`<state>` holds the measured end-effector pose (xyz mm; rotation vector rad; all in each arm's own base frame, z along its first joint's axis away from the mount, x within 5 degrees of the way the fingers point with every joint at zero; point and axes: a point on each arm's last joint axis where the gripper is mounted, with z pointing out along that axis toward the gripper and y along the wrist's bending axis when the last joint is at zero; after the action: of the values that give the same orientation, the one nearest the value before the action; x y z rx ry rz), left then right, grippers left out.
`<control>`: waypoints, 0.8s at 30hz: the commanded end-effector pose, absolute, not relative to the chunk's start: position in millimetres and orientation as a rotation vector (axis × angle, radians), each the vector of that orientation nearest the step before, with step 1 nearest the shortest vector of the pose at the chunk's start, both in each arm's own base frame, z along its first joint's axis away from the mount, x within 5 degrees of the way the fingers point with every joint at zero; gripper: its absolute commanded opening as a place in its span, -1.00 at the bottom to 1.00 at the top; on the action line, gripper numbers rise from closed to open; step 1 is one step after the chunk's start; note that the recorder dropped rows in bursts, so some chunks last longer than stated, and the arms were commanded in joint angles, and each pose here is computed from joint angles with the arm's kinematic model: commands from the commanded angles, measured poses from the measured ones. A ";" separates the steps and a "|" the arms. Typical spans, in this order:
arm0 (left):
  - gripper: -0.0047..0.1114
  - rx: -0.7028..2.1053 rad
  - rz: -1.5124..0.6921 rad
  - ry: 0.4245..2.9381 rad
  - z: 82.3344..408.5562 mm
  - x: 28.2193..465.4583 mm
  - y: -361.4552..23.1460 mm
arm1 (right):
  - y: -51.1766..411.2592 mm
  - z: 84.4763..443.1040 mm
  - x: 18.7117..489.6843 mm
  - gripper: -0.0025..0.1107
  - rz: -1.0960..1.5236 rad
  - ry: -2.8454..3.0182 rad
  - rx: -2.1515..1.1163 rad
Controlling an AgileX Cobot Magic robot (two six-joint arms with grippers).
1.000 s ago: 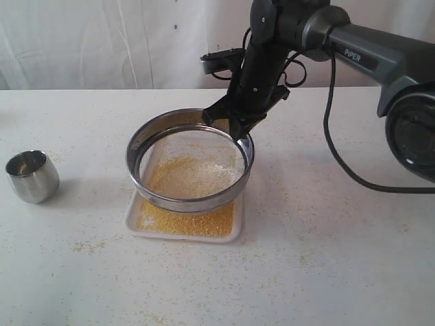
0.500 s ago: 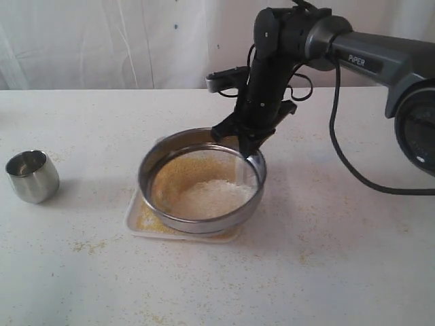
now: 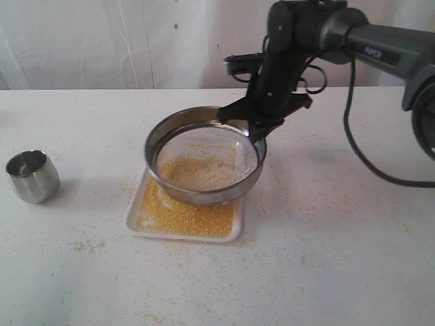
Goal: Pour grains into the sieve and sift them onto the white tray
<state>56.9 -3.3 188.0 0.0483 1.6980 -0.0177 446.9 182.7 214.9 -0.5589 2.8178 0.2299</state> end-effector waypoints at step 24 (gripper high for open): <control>-0.92 0.047 -0.024 1.691 187.6 56.8 -3.5 | 194.4 236.3 432.9 -0.96 0.253 2.778 -0.770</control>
<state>56.9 -3.3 188.0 0.0483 1.6980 -0.0177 432.6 204.0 226.6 -0.7682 2.7745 0.1517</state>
